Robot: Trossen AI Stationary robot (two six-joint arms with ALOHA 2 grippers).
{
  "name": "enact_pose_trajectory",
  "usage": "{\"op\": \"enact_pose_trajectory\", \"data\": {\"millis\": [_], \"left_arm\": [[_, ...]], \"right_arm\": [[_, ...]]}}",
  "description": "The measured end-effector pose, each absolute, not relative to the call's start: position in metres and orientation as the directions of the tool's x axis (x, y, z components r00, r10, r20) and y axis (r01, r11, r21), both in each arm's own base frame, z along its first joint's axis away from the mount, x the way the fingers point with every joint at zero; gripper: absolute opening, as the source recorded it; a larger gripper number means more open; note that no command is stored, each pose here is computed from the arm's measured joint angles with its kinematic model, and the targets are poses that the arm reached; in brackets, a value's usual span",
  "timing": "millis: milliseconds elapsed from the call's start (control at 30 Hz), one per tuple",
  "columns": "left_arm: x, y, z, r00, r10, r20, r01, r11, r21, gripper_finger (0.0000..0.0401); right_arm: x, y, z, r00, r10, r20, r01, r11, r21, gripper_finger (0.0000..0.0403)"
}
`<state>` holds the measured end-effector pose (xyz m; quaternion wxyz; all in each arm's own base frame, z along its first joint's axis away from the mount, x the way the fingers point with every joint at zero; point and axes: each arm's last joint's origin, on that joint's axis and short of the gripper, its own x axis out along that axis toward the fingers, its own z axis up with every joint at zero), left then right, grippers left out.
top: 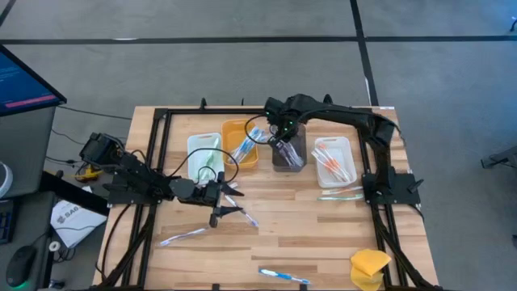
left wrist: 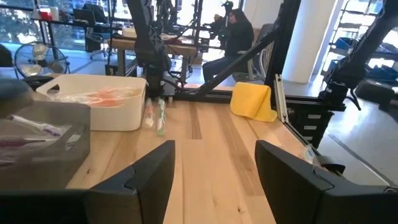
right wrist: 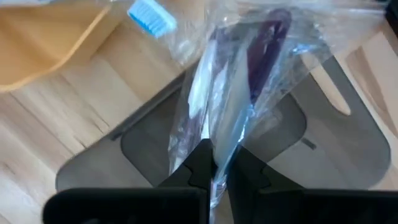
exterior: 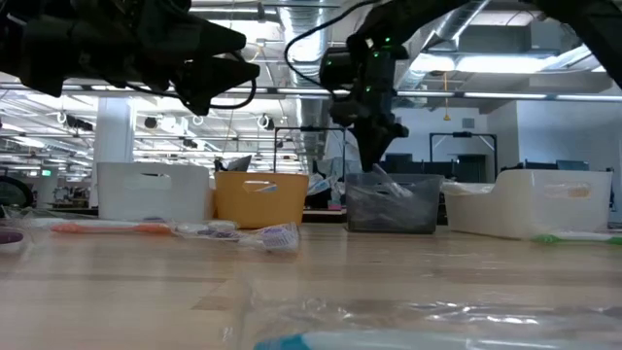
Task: Pick & Place Toothbrushes
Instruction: Put the purple toothbrush into the black transparent bin
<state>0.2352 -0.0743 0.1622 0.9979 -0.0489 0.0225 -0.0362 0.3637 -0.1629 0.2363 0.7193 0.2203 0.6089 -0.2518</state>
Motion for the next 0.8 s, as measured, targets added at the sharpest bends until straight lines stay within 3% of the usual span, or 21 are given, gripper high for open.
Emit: {"op": "enact_pose_trajectory", "data": {"millis": [300, 800], "left_arm": [[0.235, -0.076, 0.162, 0.996, -0.082, -0.042, 0.076, 0.988, -0.136, 0.0215], [0.234, -0.077, 0.161, 0.995, -0.090, -0.049, 0.083, 0.988, -0.134, 0.0221]], "right_arm": [[0.376, -0.166, 0.217, 0.089, -0.064, -0.994, 0.628, 0.778, 0.006, 0.0023], [0.376, -0.166, 0.217, 0.083, -0.061, -0.995, 0.633, 0.774, 0.005, 0.0045]]}}
